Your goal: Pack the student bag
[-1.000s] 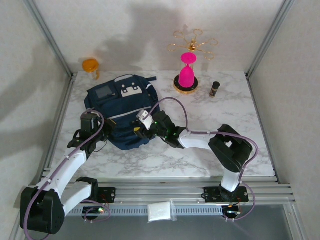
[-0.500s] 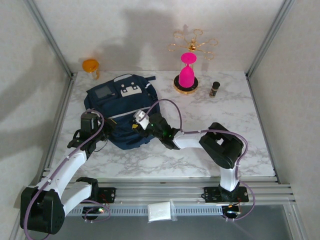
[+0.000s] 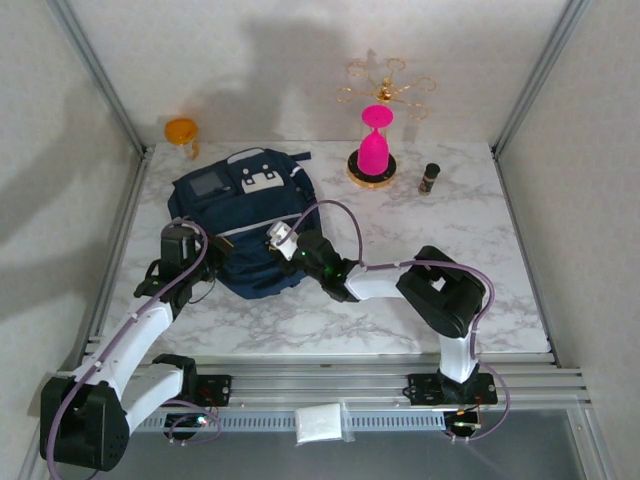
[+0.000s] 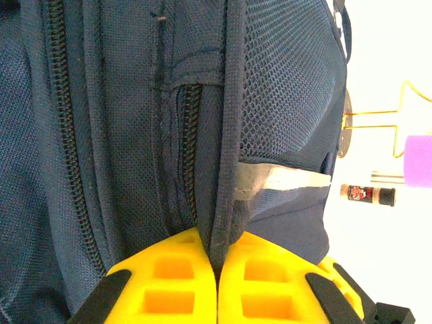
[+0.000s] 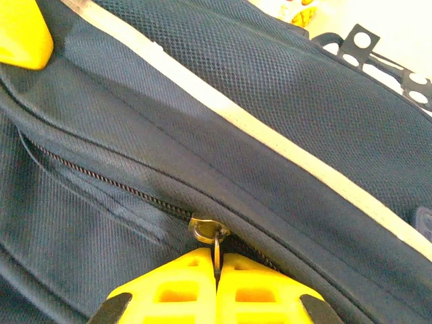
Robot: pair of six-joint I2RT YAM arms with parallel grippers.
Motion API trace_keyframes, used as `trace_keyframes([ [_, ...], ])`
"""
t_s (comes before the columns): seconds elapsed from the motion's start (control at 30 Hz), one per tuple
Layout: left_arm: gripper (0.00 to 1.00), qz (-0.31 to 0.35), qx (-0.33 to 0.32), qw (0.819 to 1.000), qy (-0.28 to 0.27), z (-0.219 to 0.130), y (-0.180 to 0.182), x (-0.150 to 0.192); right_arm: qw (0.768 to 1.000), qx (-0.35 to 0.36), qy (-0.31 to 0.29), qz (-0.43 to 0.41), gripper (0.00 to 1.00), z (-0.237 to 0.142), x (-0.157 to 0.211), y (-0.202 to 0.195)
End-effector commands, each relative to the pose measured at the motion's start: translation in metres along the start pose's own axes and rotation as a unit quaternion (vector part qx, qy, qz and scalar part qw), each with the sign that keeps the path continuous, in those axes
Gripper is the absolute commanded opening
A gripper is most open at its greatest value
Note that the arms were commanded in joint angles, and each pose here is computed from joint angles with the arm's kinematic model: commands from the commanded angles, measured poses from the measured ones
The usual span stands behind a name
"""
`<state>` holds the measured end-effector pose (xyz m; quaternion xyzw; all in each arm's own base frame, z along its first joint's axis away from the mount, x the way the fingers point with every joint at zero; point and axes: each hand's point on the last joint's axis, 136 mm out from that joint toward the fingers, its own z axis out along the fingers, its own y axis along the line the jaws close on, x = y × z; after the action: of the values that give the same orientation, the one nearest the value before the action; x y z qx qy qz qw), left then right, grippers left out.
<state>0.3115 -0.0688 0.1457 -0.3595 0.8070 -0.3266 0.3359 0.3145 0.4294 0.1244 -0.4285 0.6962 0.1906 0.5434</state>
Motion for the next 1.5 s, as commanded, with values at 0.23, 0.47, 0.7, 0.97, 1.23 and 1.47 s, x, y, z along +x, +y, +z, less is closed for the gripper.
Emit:
trace_keyframes([
  [0.23, 0.00, 0.030, 0.027, 0.999, -0.035, -0.020, -0.028, -0.017, 0.991, 0.059, 0.071, 0.091, 0.00, -0.028, 0.027, -0.039],
  [0.47, 0.00, 0.031, 0.002, 0.999, -0.039, -0.022, -0.017, -0.018, 0.971, 0.120, 0.109, 0.175, 0.00, -0.053, 0.057, -0.092],
  [0.7, 0.00, 0.058, 0.011, 0.998, -0.029, -0.030, -0.025, -0.015, 0.963, 0.144, 0.126, 0.188, 0.00, -0.095, 0.065, -0.084],
  [0.97, 0.00, 0.073, -0.017, 0.996, -0.054, -0.003, -0.024, -0.053, 0.958, 0.079, 0.134, 0.239, 0.00, -0.122, 0.058, 0.013],
  [1.23, 0.61, 0.068, 0.030, 0.996, -0.058, 0.003, -0.052, -0.068, 0.954, 0.046, 0.114, 0.273, 0.00, -0.080, 0.024, 0.040],
  [1.47, 0.73, -0.056, 0.072, 0.996, -0.005, -0.020, -0.045, 0.012, 0.950, 0.017, 0.117, 0.290, 0.00, -0.065, 0.019, 0.054],
])
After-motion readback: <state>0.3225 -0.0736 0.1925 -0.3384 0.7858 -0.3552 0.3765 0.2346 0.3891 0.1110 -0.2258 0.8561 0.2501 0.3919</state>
